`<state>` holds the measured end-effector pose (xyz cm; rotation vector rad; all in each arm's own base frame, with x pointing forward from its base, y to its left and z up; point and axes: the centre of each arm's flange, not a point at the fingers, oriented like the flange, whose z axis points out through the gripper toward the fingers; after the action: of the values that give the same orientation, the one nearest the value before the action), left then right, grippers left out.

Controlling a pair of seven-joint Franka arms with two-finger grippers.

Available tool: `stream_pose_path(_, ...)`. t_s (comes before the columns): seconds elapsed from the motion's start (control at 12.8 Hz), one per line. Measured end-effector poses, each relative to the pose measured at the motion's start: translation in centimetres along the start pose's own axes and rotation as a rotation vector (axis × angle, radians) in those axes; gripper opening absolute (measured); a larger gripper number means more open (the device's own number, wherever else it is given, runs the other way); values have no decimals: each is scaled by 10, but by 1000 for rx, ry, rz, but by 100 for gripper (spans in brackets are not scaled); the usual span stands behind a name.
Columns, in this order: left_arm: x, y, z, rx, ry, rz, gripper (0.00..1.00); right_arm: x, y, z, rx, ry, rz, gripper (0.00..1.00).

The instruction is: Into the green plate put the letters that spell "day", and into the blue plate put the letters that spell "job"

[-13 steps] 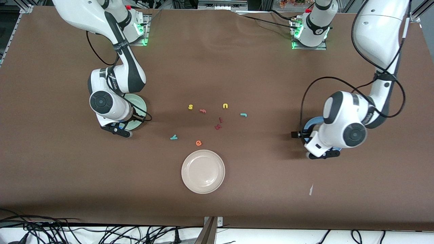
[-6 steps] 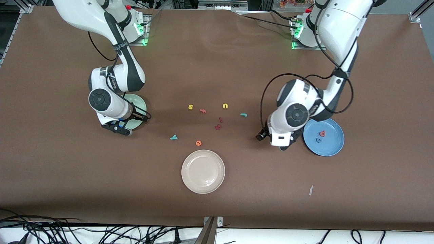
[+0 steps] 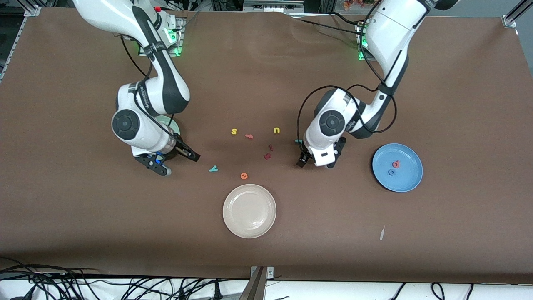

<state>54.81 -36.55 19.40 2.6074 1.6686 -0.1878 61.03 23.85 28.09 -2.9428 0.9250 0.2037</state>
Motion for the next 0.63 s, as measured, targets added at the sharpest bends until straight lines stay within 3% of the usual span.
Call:
stream_pose_path(0.31, -27, -28, 11, -51, 54, -100, 96, -11, -30, 52, -16, 28, 193, 100)
stream_pose_path(0.63, -39, -44, 19, -89, 118, -175, 89, -5, -34, 80, 9, 65, 258, 95)
